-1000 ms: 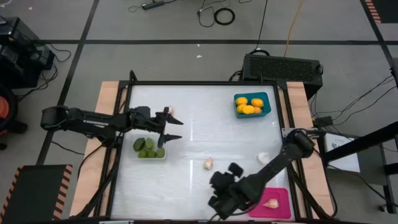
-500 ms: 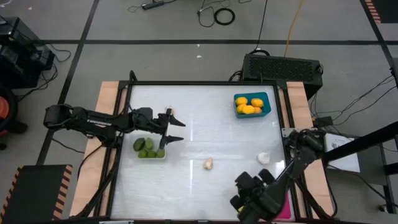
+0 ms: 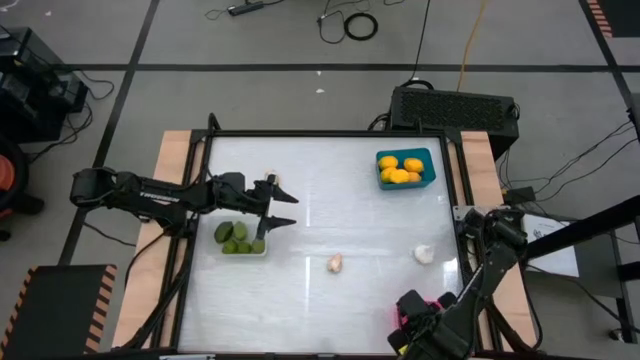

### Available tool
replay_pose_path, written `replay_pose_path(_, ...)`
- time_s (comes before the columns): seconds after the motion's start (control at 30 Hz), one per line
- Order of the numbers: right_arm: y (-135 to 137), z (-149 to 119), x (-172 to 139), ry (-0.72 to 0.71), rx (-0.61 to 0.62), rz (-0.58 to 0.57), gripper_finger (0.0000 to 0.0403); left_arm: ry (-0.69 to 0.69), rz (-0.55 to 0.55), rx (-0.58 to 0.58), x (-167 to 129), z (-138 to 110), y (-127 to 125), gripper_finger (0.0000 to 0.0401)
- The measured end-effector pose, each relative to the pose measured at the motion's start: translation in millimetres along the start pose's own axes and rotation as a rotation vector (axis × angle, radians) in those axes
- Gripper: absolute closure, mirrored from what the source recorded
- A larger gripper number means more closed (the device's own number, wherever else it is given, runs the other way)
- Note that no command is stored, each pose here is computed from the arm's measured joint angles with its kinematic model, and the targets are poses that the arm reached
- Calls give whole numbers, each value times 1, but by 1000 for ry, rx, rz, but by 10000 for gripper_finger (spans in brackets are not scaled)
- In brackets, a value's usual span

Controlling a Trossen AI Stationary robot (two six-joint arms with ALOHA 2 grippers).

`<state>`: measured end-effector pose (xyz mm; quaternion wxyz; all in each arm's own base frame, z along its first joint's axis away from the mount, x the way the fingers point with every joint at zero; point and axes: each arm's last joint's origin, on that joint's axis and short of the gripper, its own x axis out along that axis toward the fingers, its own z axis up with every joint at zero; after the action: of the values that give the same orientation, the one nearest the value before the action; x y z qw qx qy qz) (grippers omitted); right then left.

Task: Sort produce into baskets
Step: Put the white garlic into the pink bin

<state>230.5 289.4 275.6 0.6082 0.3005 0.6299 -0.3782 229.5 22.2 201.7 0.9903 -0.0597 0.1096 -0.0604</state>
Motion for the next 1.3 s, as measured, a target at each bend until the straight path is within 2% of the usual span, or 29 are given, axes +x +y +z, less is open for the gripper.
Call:
replay_pose_path(0.27,-5,-12,0,16,3,-21,270,-137,-39,-73,0,13,-8,89)
replay_pose_path(0.4,-7,-16,2,47,-5,-42,265,-169,-64,-74,2,16,-18,89)
replay_pose_path(0.5,-9,-18,5,104,-11,-79,245,-156,-87,-71,4,14,-29,89)
replay_pose_path(0.67,-8,-14,9,150,-60,-107,188,-124,-125,-67,5,10,-43,89)
replay_pose_path(0.83,-10,7,-5,173,-86,-57,142,-105,-151,-64,6,8,-50,89)
replay_pose_path(0.97,-23,27,-18,138,-69,-4,131,-108,-129,-61,6,8,-51,89)
replay_pose_path(1.07,-49,48,-13,79,29,-30,136,-112,-106,-63,6,8,-50,89)
replay_pose_path(1.17,-83,66,10,70,168,-68,137,-103,-99,-65,6,7,-50,89)
replay_pose_path(1.3,-118,85,46,92,320,20,130,-76,-100,-60,6,4,-51,89)
